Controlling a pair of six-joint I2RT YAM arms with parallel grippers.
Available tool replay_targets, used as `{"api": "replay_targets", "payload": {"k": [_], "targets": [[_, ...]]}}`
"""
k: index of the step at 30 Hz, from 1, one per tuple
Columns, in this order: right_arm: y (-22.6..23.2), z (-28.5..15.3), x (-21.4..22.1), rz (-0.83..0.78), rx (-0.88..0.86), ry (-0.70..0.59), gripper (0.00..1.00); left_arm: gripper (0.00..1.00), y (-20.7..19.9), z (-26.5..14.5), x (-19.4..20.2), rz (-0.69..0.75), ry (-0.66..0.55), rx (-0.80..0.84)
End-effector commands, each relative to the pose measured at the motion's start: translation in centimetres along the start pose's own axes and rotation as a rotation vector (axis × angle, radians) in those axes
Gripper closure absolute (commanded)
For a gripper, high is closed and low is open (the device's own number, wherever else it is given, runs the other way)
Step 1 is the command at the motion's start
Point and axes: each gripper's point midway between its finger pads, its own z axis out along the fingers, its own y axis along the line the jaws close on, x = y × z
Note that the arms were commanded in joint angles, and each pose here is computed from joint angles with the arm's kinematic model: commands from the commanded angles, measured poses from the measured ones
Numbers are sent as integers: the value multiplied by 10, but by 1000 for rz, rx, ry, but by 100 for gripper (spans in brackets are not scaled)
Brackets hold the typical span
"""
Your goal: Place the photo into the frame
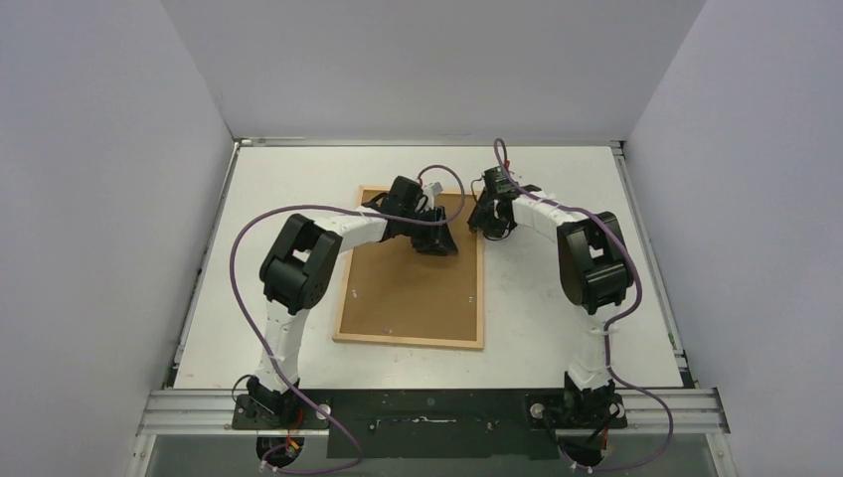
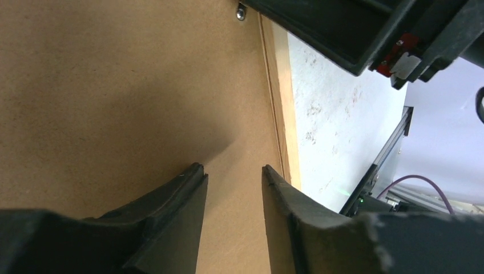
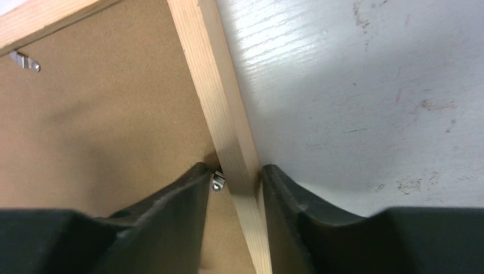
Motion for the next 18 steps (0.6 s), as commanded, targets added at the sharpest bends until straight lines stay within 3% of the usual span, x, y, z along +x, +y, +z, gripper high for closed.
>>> {"api": "replay_targets", "payload": {"k": [1, 5, 11, 18], "targets": [[27, -42, -21, 72, -119, -15, 54, 58, -34, -16, -12, 74, 23, 60], [17, -87, -39, 72, -97, -70, 39, 52, -61, -35, -23, 112, 11, 113], [-19, -122, -17, 38, -66, -67, 37, 52, -68, -55, -19, 118, 18, 114], [-38, -133, 57, -146, -124, 13, 36, 62, -46, -69, 27, 154, 96, 47]]}}
